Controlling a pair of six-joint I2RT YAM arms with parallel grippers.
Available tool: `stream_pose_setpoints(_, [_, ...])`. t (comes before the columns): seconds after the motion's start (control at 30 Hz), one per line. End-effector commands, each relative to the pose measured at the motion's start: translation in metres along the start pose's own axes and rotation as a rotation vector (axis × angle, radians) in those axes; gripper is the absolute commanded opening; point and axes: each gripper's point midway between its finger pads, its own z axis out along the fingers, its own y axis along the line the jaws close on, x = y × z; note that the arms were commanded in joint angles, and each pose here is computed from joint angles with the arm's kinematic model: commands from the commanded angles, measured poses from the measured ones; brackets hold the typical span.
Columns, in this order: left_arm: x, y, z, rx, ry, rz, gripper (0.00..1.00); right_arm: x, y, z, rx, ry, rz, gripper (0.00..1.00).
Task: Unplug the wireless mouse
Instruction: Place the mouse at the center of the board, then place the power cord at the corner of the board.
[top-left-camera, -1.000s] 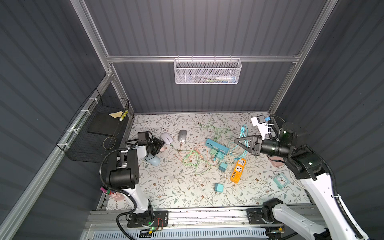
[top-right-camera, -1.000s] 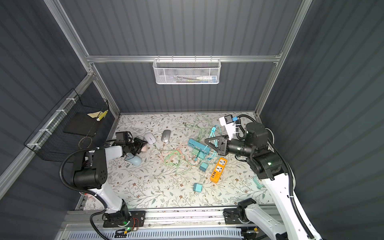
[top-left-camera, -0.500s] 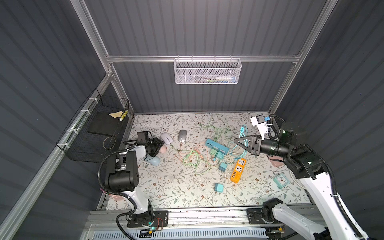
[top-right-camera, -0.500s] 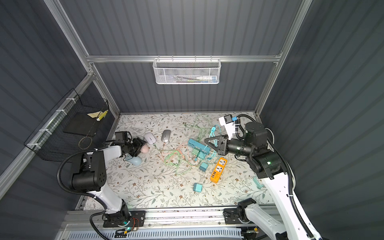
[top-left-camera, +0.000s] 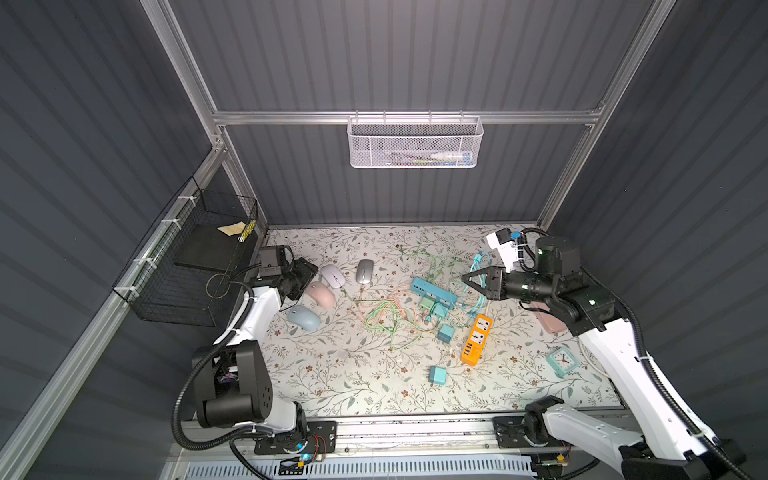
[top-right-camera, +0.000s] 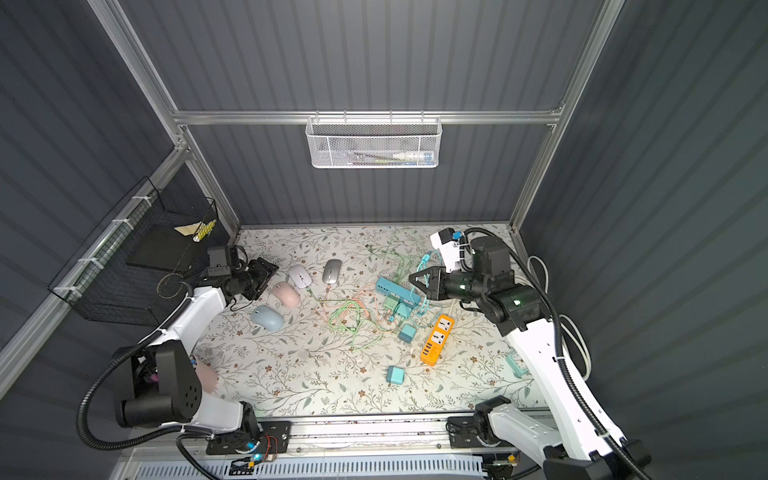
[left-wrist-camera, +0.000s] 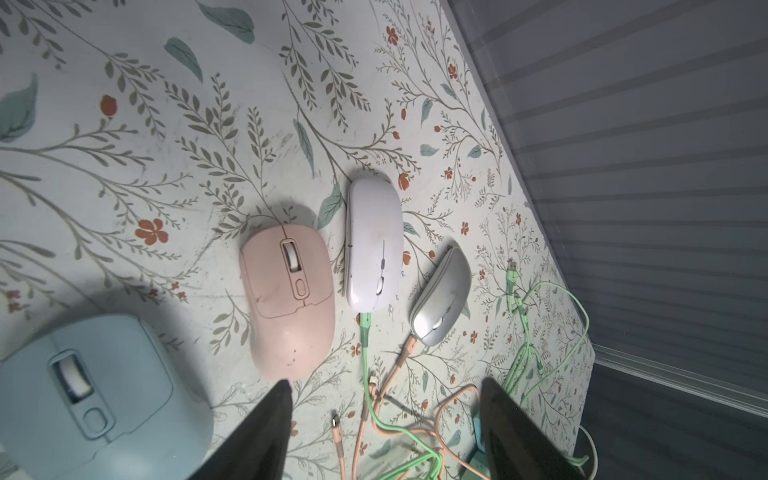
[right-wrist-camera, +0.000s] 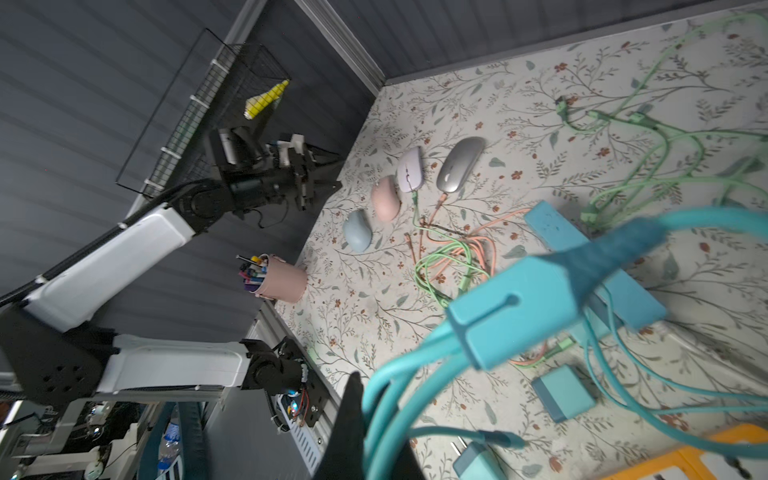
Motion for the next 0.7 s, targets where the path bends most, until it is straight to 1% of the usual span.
stream_pose_setpoints(0.0, [0.0,-0.024,-0.01,0.118,0.016,-0.009,0.7,0.009,-0.039,0.013,0.15,0.047,-0.004,0.0])
stream_pose_setpoints(0.03, [0.0,-0.035,-0.01,0.174,0.026,0.002,0.7,0.016,-0.051,0.022,0.179,0.082,0.009,0.0])
stream_pose_setpoints(0.13, [-0.002,-0.06,-0.009,0.29,0.05,0.063,0.66,0.04,-0.076,0.039,0.216,0.147,0.05,0.0])
stream_pose_setpoints(0.2, [-0.004,-0.07,-0.007,0.347,0.055,0.102,0.62,0.059,-0.09,0.049,0.233,0.187,0.081,0.0])
stream_pose_setpoints(0.3, [0.001,-0.084,-0.007,0.446,0.063,0.166,0.58,0.087,-0.111,0.064,0.276,0.257,0.118,0.0])
stream_pose_setpoints(0.37, [0.007,-0.086,-0.007,0.46,0.051,0.222,0.58,0.102,-0.125,0.075,0.308,0.297,0.13,0.0])
stream_pose_setpoints(0.4, [0.012,-0.087,-0.007,0.463,0.046,0.257,0.58,0.107,-0.133,0.081,0.329,0.31,0.136,0.03])
stream_pose_setpoints(0.47, [0.02,-0.088,-0.007,0.464,0.042,0.307,0.58,0.116,-0.151,0.093,0.372,0.341,0.146,0.03])
stream_pose_setpoints(0.53, [0.025,-0.091,-0.01,0.488,0.044,0.316,0.57,0.123,-0.163,0.105,0.395,0.383,0.149,0.03])
stream_pose_setpoints(0.57, [0.025,-0.093,-0.013,0.503,0.042,0.316,0.57,0.124,-0.172,0.107,0.435,0.389,0.14,0.03])
stream_pose_setpoints(0.67, [0.026,-0.1,-0.02,0.538,0.033,0.324,0.57,0.128,-0.182,0.117,0.454,0.411,0.14,0.05])
